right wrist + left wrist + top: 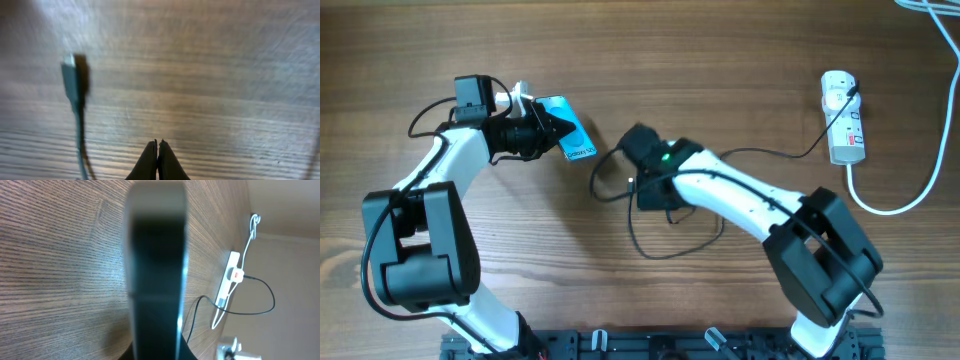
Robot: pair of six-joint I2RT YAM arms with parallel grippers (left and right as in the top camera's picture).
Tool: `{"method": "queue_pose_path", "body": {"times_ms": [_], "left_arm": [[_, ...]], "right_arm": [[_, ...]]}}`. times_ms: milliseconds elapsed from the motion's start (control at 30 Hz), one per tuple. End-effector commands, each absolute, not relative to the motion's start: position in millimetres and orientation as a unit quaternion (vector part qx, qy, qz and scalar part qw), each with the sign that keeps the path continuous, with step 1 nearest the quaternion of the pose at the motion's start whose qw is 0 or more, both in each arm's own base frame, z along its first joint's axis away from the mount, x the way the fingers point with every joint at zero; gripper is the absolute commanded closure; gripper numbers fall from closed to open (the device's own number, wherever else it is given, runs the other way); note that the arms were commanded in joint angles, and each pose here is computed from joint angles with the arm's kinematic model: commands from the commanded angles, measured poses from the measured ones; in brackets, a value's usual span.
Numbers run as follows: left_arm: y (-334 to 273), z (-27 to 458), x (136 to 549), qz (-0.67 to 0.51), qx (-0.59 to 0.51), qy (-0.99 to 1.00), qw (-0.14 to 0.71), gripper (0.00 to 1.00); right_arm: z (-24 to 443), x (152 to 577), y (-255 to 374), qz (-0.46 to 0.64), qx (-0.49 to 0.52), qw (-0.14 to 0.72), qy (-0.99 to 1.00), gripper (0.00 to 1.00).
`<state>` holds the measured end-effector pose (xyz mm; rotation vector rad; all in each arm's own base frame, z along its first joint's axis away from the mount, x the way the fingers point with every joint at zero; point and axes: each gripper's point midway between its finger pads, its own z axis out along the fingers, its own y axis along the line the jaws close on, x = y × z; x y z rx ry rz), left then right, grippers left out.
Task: Plug charger to phone and switch on socket
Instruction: 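Lower the right gripper toward the black cable's USB-C plug, then grasp the USB-C plug with the right gripper and lift it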
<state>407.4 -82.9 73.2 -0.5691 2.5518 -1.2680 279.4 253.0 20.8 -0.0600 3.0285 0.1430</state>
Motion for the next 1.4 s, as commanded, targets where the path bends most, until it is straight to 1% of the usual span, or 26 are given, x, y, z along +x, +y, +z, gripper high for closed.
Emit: {"method": "queue_pose_path", "body": {"times_ms": [0, 67, 133, 233, 333, 467, 533, 567, 633, 733, 767, 800, 833, 867, 900, 933, 967, 1000, 1033, 1067, 1133, 1167, 1233, 1367], "left_arm": [[-83, 87, 410, -0.440, -0.175, 0.870, 0.137, 0.96], [-83, 87, 410, -0.440, -0.175, 0.870, 0.137, 0.96], [-83, 87, 410, -0.440, -0.175, 0.870, 0.137, 0.96], [-83, 87, 410, -0.440, -0.175, 0.870, 0.137, 0.96], [-83, 87, 409, -0.440, -0.176, 0.870, 0.135, 0.96], [-83, 87, 409, -0.440, -0.176, 0.870, 0.135, 0.96], [-83, 87, 409, -0.440, -0.177, 0.870, 0.134, 0.96], [-83, 87, 409, -0.440, -0.177, 0.870, 0.134, 0.96], [-83, 87, 409, -0.440, -0.177, 0.870, 0.134, 0.96], [-83, 87, 409, -0.440, -0.177, 0.870, 0.134, 0.96], [-83, 87, 409, -0.440, -0.177, 0.870, 0.134, 0.96], [-83, 87, 409, -0.440, -0.177, 0.870, 0.134, 0.96], [-83, 87, 409, -0.440, -0.177, 0.870, 0.134, 0.96], [-83, 87, 409, -0.440, -0.177, 0.870, 0.134, 0.96], [-83, 87, 409, -0.440, -0.177, 0.870, 0.134, 0.96], [-83, 87, 409, -0.440, -0.177, 0.870, 0.134, 0.96], [-83, 87, 409, -0.440, -0.177, 0.870, 0.134, 0.96], [-83, 87, 409, -0.440, -0.177, 0.870, 0.134, 0.96], [-83, 87, 409, -0.440, -0.177, 0.870, 0.134, 0.96], [-83, 87, 409, -0.440, -0.177, 0.870, 0.134, 0.96], [-83, 87, 409, -0.440, -0.177, 0.870, 0.134, 0.96], [-83, 87, 409, -0.440, -0.177, 0.870, 0.134, 0.96], [-83, 87, 409, -0.440, -0.177, 0.870, 0.134, 0.96], [-83, 87, 409, -0.440, -0.177, 0.870, 0.134, 0.96]], "right_arm": [[26, 272, 287, 0.119, -0.027, 0.027, 0.992, 0.67], [27, 270, 299, 0.121, -0.025, 0.042, 0.991, 0.48], [25, 265, 308, 0.107, -0.036, 0.063, 0.992, 0.46], [16, 261, 307, 0.059, -0.046, 0.093, 0.993, 0.40], [-2, 260, 295, 0.011, -0.052, 0.097, 0.994, 0.33], [-7, 263, 281, -0.011, -0.042, 0.086, 0.995, 0.33], [1, 267, 265, -0.043, -0.033, 0.081, 0.995, 0.35], [9, 270, 251, -0.072, -0.027, 0.076, 0.994, 0.38], [14, 273, 238, -0.087, -0.018, 0.065, 0.994, 0.38], [12, 271, 239, -0.064, -0.006, 0.039, 0.997, 0.37], [11, 271, 244, -0.047, -0.015, 0.031, 0.998, 0.32], [10, 274, 260, -0.007, -0.037, 0.030, 0.999, 0.31], [10, 277, 274, 0.024, -0.051, 0.035, 0.998, 0.45], [11, 279, 283, 0.047, -0.051, 0.036, 0.997, 0.46], [12, 277, 291, 0.066, -0.053, 0.030, 0.996, 0.40], [13, 276, 300, 0.090, -0.055, 0.023, 0.994, 0.41], [14, 277, 302, 0.094, -0.055, 0.025, 0.994, 0.53], [14, 278, 302, 0.094, -0.053, 0.027, 0.994, 0.67], [14, 278, 300, 0.090, -0.037, 0.028, 0.995, 0.77], [13, 278, 297, 0.081, -0.021, 0.029, 0.996, 0.80], [11, 280, 285, 0.049, 0.002, 0.038, 0.998, 0.82], [11, 280, 279, 0.035, 0.009, 0.043, 0.998, 0.72], [11, 281, 275, 0.026, 0.019, 0.046, 0.998, 0.67], [10, 284, 276, 0.026, 0.027, 0.053, 0.998, 0.67]]}}
